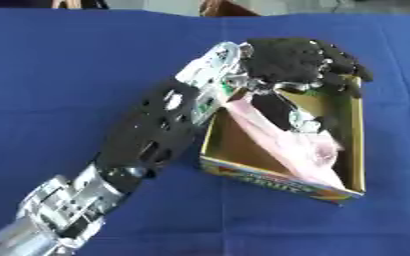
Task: Pick up objects on the table and place them in the box.
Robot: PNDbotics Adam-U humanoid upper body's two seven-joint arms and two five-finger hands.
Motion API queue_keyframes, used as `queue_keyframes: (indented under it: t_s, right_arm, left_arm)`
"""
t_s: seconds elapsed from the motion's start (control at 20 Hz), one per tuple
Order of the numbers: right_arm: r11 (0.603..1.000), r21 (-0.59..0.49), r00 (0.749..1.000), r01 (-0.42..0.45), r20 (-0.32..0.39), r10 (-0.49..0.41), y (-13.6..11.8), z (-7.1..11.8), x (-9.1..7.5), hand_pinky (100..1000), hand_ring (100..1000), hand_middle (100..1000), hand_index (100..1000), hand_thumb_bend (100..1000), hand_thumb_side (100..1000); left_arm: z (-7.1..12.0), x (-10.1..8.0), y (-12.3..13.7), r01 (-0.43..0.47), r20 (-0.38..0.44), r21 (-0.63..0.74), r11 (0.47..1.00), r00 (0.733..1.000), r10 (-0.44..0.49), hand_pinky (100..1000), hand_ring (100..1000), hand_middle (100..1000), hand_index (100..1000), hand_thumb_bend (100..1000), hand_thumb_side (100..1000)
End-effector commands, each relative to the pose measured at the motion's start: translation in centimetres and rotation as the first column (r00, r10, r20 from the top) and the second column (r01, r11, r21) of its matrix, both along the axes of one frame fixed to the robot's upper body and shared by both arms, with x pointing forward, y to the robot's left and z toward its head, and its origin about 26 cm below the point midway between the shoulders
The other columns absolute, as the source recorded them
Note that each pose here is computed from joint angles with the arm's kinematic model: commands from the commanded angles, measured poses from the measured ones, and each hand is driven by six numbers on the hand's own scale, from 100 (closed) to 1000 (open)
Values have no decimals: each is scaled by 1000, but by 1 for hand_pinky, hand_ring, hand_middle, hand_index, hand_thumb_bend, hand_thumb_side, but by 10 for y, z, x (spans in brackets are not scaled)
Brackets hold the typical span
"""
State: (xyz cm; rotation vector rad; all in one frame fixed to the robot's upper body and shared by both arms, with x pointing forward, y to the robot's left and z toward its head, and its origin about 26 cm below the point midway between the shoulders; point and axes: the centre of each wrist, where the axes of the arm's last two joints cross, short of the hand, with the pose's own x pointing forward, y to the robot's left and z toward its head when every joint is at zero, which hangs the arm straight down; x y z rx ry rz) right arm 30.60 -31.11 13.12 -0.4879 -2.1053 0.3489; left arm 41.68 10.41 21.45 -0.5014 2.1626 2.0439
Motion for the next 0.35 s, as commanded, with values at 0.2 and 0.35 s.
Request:
queue_keyframes:
  t_s: [0.2, 0.35]
  right_arm:
    - [1000, -15, 1000, -2, 31, 2, -2, 10, -1, 688, 643, 720, 891, 100, 866]
    - [1000, -16, 1000, -2, 31, 2, -2, 10, -1, 688, 643, 720, 891, 100, 866]
  left_arm:
    - [10, -3, -2, 8, 26, -21, 1000, 1000, -7, 866, 926, 937, 909, 128, 942]
    - [10, -4, -3, 14, 23, -27, 1000, 1000, -13, 848, 922, 933, 901, 114, 948]
